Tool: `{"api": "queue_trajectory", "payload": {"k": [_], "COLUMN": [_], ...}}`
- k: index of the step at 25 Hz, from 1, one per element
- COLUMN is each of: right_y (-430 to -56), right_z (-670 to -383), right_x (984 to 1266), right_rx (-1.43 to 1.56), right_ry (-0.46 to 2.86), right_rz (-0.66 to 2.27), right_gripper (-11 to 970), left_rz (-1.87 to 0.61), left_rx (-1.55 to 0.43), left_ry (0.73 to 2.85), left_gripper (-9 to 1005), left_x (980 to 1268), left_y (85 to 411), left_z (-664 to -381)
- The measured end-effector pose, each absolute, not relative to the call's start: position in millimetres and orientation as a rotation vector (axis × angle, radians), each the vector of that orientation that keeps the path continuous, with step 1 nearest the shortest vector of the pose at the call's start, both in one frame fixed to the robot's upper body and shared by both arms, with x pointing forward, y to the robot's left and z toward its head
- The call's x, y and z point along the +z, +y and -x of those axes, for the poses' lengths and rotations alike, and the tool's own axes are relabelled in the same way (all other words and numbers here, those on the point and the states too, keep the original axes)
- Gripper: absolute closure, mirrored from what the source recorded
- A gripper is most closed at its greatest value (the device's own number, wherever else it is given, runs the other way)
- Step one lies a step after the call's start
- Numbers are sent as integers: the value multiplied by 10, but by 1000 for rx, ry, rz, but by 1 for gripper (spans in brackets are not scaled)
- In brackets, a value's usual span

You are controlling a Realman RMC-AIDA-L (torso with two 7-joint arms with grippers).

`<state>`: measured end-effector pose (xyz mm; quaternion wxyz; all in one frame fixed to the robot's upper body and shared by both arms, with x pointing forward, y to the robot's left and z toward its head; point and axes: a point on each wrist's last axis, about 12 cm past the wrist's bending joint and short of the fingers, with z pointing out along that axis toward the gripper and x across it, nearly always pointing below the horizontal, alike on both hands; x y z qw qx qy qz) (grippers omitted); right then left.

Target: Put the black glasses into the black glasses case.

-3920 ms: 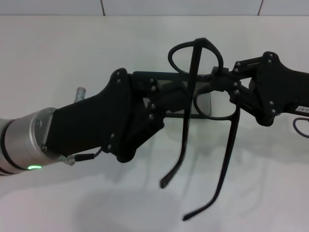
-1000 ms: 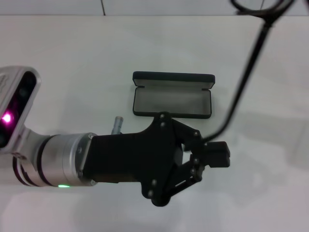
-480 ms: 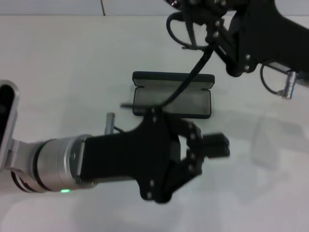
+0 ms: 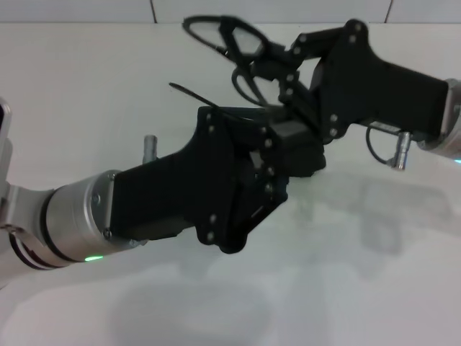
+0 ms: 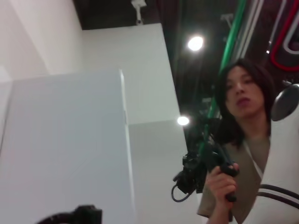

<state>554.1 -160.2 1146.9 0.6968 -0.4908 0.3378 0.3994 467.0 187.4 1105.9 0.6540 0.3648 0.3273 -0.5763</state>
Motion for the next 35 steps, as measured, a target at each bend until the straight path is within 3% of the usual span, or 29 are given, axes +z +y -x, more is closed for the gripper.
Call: {"api": "queue_trajectory", "payload": {"k": [25, 35], "right_y": [-1417, -1525], "right_z": [-5501, -5572], "right_x": [11412, 11354], "right_rx": [957, 804], "right_ry": [785, 890], "right_rz": [1190, 1158], "right_gripper": [880, 875], "left_rz": [-815, -797], "left_rx": [-1302, -1278], "left_ry": [798, 838], "left_gripper": [952, 952], "left_x": [10992, 10932], "left_y": [1906, 2065], "left_z": [-4656, -4583]}}
